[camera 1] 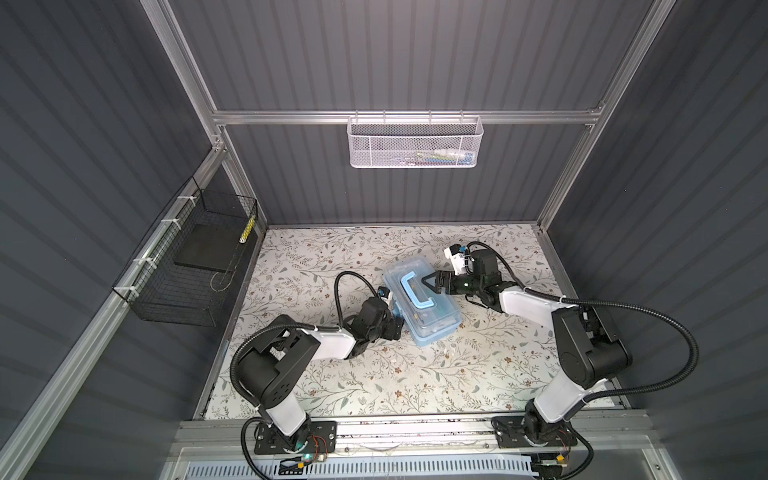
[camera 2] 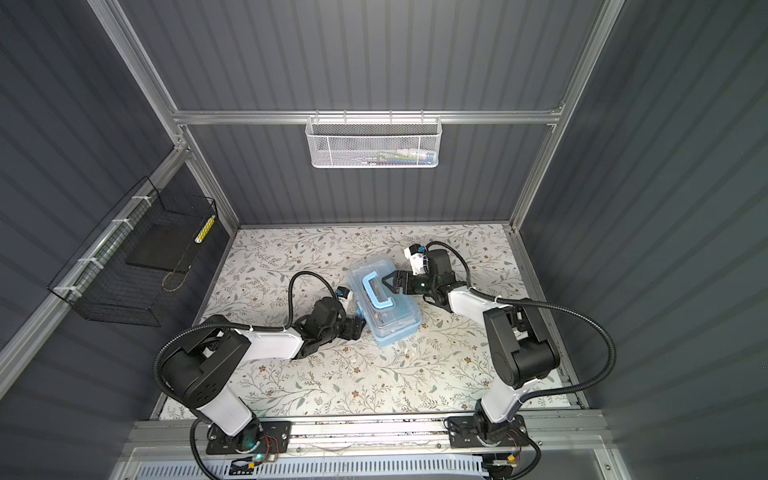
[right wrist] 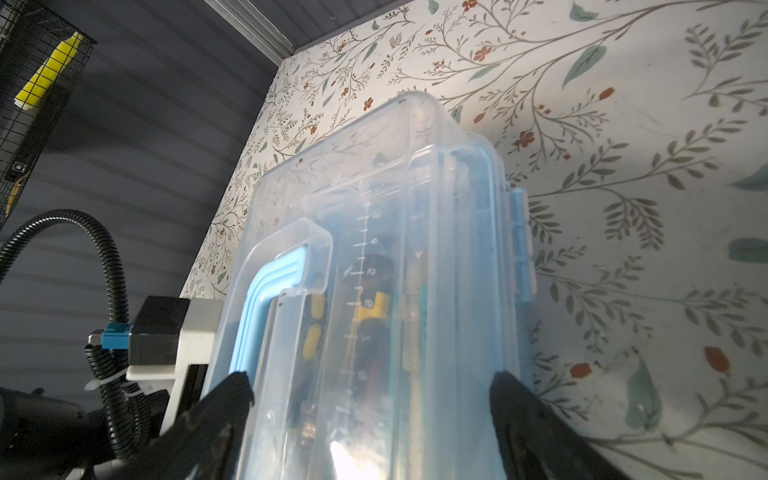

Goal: Pack the tool kit

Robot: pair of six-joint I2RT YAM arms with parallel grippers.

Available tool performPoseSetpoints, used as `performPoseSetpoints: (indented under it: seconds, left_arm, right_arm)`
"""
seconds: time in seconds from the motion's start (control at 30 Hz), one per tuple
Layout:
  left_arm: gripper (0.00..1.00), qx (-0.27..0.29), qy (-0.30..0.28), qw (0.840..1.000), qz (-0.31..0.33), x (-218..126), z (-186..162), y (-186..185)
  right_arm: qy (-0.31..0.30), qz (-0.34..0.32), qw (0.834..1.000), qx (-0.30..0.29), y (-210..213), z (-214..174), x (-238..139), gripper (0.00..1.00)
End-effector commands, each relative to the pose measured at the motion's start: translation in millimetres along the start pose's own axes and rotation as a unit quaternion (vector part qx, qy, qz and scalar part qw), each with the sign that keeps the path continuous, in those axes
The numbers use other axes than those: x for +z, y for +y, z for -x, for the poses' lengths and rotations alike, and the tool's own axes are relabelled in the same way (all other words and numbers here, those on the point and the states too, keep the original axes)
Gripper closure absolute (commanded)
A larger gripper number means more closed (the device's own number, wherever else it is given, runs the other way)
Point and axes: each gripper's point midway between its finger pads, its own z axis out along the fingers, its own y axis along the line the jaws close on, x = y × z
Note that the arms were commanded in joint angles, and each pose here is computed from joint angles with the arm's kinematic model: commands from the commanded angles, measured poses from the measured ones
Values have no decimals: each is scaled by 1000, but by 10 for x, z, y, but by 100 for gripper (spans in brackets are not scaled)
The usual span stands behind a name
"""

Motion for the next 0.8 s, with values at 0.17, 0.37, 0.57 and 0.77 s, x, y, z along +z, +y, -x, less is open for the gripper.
performPoseSetpoints:
  seconds: [0.17, 0.37, 0.57, 0.77]
  left_arm:
    - [16, -7, -23, 999, 42, 55, 178, 149]
    - [21, -67, -44, 997, -5, -145, 324, 181]
    - [27, -66, -75, 995, -14, -383, 520, 132]
    - [28, -61, -89, 994, -33, -514, 654, 46]
  right_arm:
    - [90, 9, 994, 58, -16, -537, 74, 8]
    - [88, 10, 994, 57, -10, -525, 70, 8]
    - [88, 13, 994, 57, 6, -528, 71, 8]
    - [88, 14, 994, 58, 10, -541, 72, 9]
